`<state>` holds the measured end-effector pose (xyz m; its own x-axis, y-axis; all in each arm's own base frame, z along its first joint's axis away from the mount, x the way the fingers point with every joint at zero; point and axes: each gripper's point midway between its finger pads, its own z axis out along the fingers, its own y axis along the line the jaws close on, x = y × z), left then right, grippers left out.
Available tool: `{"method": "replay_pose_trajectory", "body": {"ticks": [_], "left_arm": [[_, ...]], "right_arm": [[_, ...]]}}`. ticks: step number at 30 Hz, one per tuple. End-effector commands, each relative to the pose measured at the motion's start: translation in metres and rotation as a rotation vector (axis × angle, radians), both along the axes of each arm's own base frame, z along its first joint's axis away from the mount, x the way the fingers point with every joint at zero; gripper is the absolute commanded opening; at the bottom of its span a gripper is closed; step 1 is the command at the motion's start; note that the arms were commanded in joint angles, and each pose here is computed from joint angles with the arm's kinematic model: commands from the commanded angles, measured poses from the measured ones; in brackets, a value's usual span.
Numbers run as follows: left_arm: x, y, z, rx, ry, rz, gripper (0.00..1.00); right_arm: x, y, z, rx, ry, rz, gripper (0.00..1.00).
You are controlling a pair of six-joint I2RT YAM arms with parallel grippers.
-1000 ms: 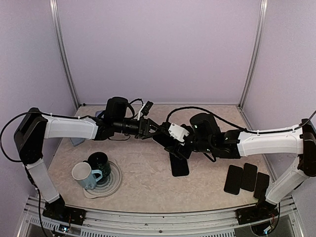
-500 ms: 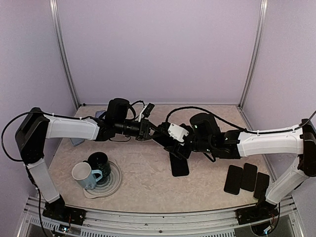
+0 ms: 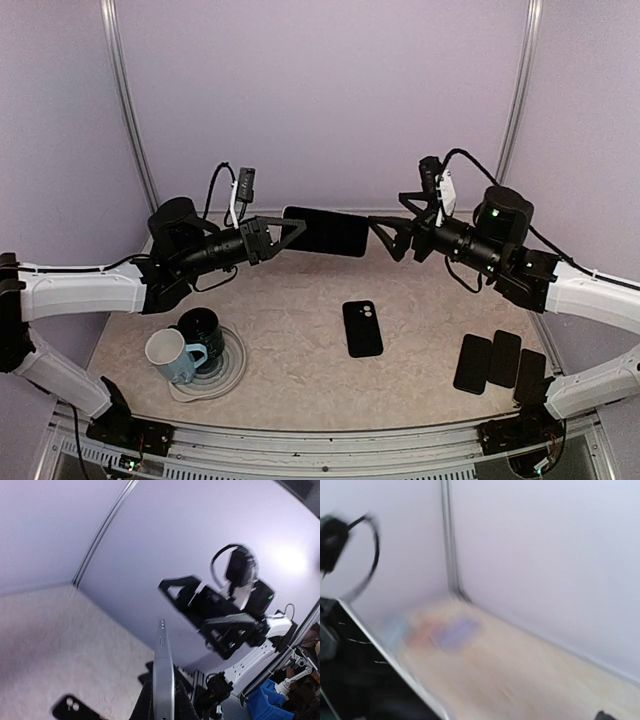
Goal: Put the phone into the phone case
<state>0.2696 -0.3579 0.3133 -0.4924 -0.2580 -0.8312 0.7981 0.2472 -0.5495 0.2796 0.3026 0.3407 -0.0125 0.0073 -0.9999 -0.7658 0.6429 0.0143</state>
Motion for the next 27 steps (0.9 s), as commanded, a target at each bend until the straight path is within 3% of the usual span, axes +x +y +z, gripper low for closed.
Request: {"method": "replay_pose_trajectory", "body": {"ticks": [1, 6, 10, 15, 18, 27], "left_arm": [[-0.042, 0.032, 0.135, -0.336, -0.414, 0.153, 0.00], [-0.069, 0.038, 0.161, -0.504, -0.502, 0.152, 0.00], [-0.065, 0.029, 0.151, -0.546, -0.466, 0.131, 0.00], [-0.064, 0.016, 0.143, -0.561, -0.448, 0.097, 0.00], [-0.065, 0.012, 0.139, -0.560, -0.448, 0.092, 0.00], [-0.058, -0.008, 0.124, -0.511, -0.406, 0.054, 0.00]], "right_arm": [[-0.035, 0.010, 0.033, 0.305, 0.095, 0.231, 0.99], [-0.063, 0.030, 0.070, 0.403, 0.004, 0.372, 0.99], [-0.084, 0.051, 0.093, 0.430, -0.072, 0.473, 0.98], [-0.085, 0.061, 0.097, 0.463, -0.060, 0.527, 0.88], [-0.084, 0.059, 0.105, 0.485, -0.087, 0.520, 0.75], [-0.086, 0.056, 0.116, 0.501, -0.101, 0.525, 0.17]]}}
